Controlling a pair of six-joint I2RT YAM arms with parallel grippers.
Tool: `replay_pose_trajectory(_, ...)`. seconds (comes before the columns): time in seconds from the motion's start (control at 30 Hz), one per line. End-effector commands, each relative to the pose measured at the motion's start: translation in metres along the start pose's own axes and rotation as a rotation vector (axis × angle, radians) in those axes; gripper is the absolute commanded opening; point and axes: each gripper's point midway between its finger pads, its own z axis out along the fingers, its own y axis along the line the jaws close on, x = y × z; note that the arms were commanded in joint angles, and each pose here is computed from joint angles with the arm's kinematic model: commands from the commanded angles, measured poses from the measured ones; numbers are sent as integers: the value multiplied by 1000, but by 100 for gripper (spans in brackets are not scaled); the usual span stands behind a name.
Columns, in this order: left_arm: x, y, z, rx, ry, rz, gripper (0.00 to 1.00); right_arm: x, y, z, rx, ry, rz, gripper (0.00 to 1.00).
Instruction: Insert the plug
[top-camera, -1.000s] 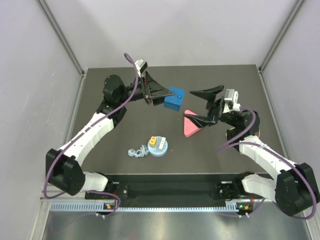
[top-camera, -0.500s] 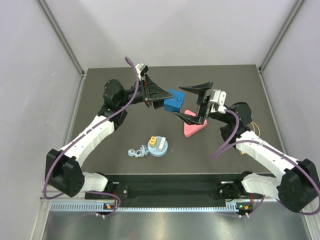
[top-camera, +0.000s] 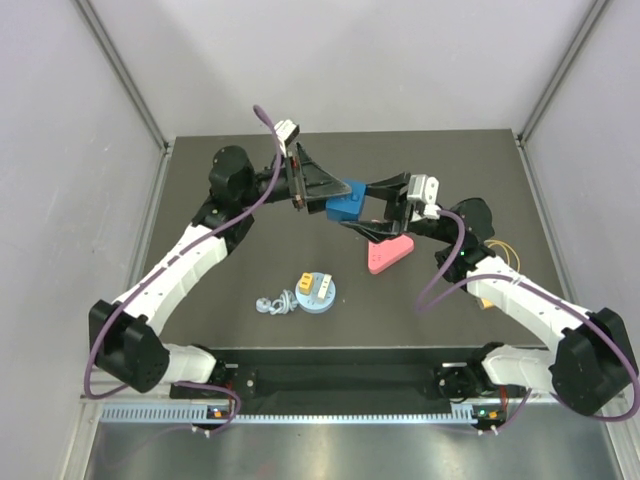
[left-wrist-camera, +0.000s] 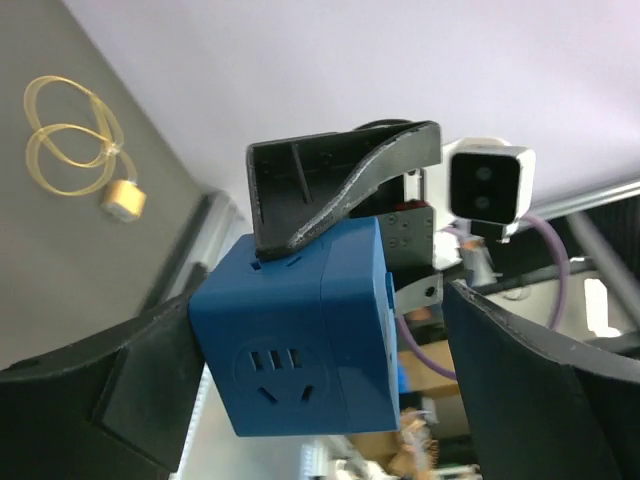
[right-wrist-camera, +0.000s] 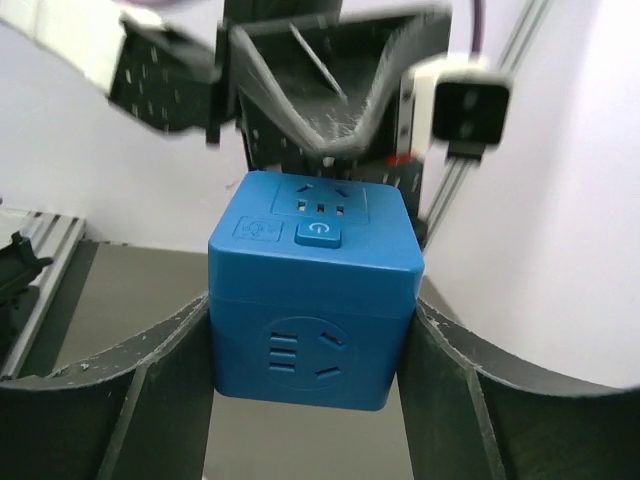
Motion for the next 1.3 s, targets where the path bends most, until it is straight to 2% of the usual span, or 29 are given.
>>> replay_pose_trajectory(0.0,11,-8,-2,-59,87,279,98,-7,0,1,-15,27,1,0)
replay_pose_trajectory(0.03,13,-5,-5,-109,100,269,98,-3,2,-2,-20,43,19,0)
replay_pose_trajectory(0.07,12,3,-7,-138,110,345,98,-3,5,-4,-24,48,27,0)
replay_pose_trajectory(0.1,13,15,-11,-207,116,329,98,5,9,-8,-33,78,66,0)
replay_pose_trajectory(0.27,-4,32,-25,-383,135,565,96,16,27,-25,-47,167,172,0)
replay_pose_trajectory(0.33,-8,26,-30,-411,147,631,95,25,39,-32,-70,208,214,0)
replay_pose_trajectory(0.4,-8,39,-38,-478,197,664,95,24,47,-38,-80,216,227,0)
replay_pose_trajectory(0.43,-12,34,-38,-484,196,693,94,24,49,-40,-80,222,234,0)
replay_pose_trajectory(0.53,0,35,-41,-450,309,732,90,25,54,-44,-88,243,277,0)
replay_pose_trajectory(0.67,11,48,-47,-478,433,925,86,30,62,-47,-121,280,353,0)
replay_pose_trajectory(0.77,43,45,-40,-423,575,1037,88,29,67,-49,-132,279,363,0)
replay_pose_trajectory(1.0,50,21,-28,-287,591,1104,89,33,70,-49,-152,298,415,0)
replay_pose_trajectory(1.1,54,20,-23,-253,605,1070,88,31,72,-48,-170,287,411,0)
replay_pose_trajectory(1.27,68,45,-13,-268,701,973,85,27,73,-46,-182,275,408,0)
